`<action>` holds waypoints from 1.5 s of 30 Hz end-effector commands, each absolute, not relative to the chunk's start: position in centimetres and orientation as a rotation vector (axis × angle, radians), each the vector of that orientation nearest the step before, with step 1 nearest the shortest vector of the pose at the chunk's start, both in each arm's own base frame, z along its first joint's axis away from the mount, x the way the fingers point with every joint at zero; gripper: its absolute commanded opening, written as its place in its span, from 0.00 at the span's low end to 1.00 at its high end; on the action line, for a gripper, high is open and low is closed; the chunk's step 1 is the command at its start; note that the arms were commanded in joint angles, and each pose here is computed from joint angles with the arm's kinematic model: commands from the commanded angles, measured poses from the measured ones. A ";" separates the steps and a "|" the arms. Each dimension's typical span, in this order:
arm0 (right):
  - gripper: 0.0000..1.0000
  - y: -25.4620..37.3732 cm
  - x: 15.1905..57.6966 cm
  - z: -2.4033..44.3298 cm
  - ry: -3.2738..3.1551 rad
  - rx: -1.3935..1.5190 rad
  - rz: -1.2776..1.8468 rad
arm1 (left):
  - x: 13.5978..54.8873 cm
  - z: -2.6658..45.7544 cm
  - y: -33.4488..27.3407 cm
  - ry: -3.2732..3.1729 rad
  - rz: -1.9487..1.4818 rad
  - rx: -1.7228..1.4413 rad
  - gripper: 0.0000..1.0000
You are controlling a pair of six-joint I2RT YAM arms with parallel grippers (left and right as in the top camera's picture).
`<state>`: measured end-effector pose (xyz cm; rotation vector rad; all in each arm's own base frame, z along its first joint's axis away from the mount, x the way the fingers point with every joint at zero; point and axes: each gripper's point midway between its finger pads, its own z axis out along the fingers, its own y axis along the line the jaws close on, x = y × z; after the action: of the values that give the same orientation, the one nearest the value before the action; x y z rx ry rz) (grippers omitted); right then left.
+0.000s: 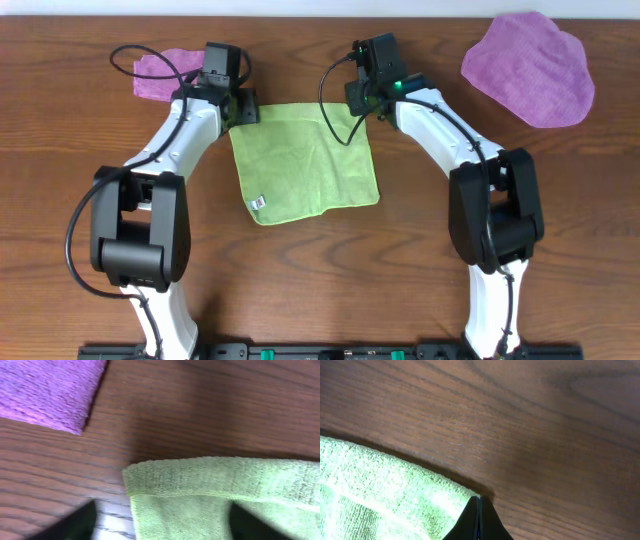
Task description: Fold the cloth
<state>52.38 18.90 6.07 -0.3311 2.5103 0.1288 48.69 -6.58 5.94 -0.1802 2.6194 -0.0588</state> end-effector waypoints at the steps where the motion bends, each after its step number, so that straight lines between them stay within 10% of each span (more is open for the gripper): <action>1: 0.01 19.5 52.4 7.7 2.477 -0.384 0.129 | 49.3 7.6 -5.4 2.573 0.024 -0.191 0.95; 19: 0.01 18.6 47.8 15.4 2.494 -0.406 0.132 | 42.0 12.0 -9.6 2.753 -0.269 -0.189 1.00; 30: 0.02 14.2 40.3 23.2 2.435 -0.273 0.090 | 35.2 16.0 -14.9 2.781 -0.313 0.022 0.84; 45: 0.02 13.2 31.9 17.1 2.486 -0.276 0.132 | 28.2 11.4 -12.9 2.812 -0.312 -0.047 0.88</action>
<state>32.59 12.95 18.40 -0.3054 2.4606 0.1189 28.44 -12.88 11.47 -0.0307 2.8205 -0.3158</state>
